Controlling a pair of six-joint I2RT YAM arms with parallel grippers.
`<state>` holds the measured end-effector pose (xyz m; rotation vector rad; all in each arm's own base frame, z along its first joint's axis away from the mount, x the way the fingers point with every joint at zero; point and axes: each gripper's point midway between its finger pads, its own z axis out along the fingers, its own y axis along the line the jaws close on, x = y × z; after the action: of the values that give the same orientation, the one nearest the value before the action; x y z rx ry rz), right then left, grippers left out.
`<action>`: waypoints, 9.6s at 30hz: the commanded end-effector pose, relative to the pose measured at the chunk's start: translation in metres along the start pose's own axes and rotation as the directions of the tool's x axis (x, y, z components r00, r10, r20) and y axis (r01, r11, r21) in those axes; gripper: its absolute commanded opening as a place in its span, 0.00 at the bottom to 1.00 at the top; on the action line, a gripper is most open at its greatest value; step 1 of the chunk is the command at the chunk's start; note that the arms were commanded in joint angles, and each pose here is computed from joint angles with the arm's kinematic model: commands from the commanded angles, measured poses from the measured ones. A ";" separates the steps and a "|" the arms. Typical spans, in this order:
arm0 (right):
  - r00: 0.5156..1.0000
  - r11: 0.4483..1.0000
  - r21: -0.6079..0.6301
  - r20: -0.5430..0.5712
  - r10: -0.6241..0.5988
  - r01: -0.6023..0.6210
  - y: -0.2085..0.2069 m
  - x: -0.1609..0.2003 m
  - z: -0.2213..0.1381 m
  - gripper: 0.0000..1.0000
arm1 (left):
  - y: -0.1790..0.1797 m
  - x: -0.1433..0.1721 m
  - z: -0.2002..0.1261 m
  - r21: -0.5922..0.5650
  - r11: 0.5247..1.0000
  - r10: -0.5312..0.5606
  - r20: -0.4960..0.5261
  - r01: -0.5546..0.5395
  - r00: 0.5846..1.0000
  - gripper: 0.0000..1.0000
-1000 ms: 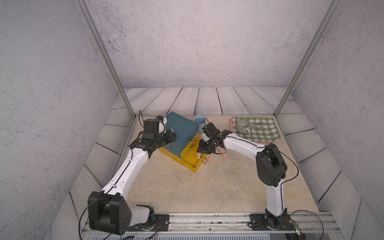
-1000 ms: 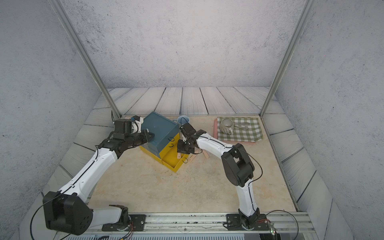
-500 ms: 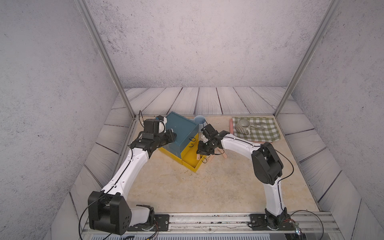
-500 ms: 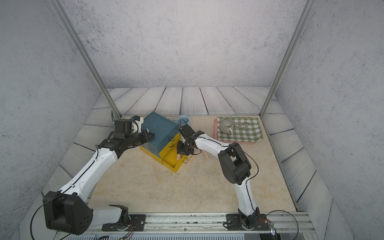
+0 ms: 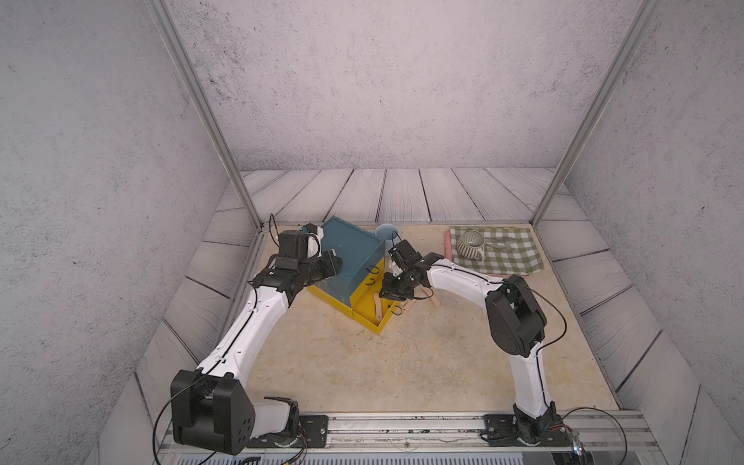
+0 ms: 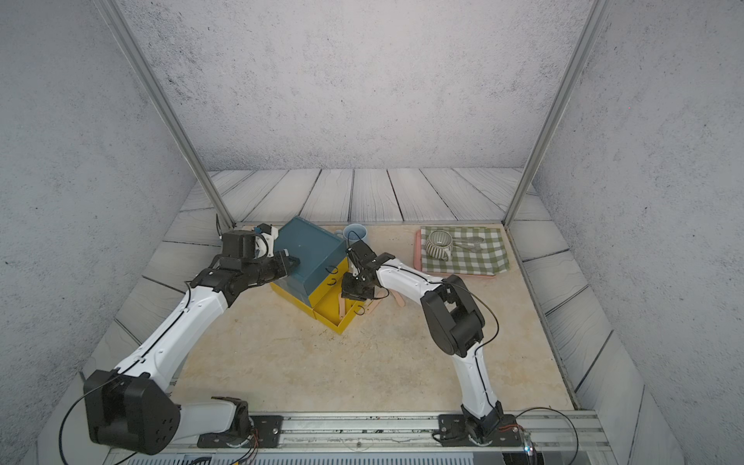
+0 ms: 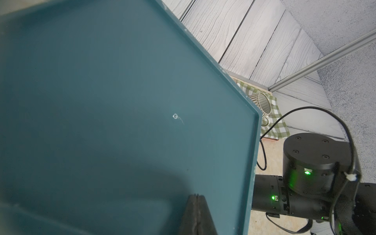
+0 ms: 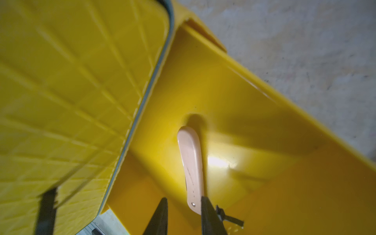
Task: Place the fruit knives into the drawer by color
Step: Place the fruit knife in the drawer, then pick up the fruit knife from the center of the board, then place the fruit knife in the drawer, then pick up the fruit knife from the center of the board.
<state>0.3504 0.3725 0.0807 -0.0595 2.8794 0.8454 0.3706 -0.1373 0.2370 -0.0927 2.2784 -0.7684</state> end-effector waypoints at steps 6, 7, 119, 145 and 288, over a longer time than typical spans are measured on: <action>0.996 0.996 -0.045 0.058 -0.073 0.076 0.018 -0.007 -0.021 0.30 | 0.032 0.039 0.010 -0.107 0.993 -0.070 -0.141 0.056 0.988 0.00; 0.993 0.995 -0.049 0.074 -0.088 0.092 0.020 -0.009 -0.027 0.30 | 0.032 0.040 0.011 -0.107 0.993 -0.071 -0.143 0.056 0.987 0.00; 0.984 0.986 0.020 0.066 -0.168 0.167 -0.008 0.020 -0.105 0.26 | 0.034 0.042 0.016 -0.105 0.992 -0.083 -0.151 0.068 0.985 0.00; 0.996 0.995 -0.075 0.068 -0.054 0.059 0.012 -0.010 -0.037 0.26 | 0.035 0.042 0.016 -0.110 0.992 -0.082 -0.153 0.065 0.985 0.00; 0.984 0.807 0.584 -0.079 0.160 -0.084 -0.209 0.059 -0.024 0.38 | 0.031 0.039 0.013 -0.100 0.993 -0.079 -0.143 0.065 0.987 0.00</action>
<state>0.3454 0.2153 0.0183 0.1850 2.9632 0.1704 0.3771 -0.1405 0.2366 -0.0838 2.2678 -0.7822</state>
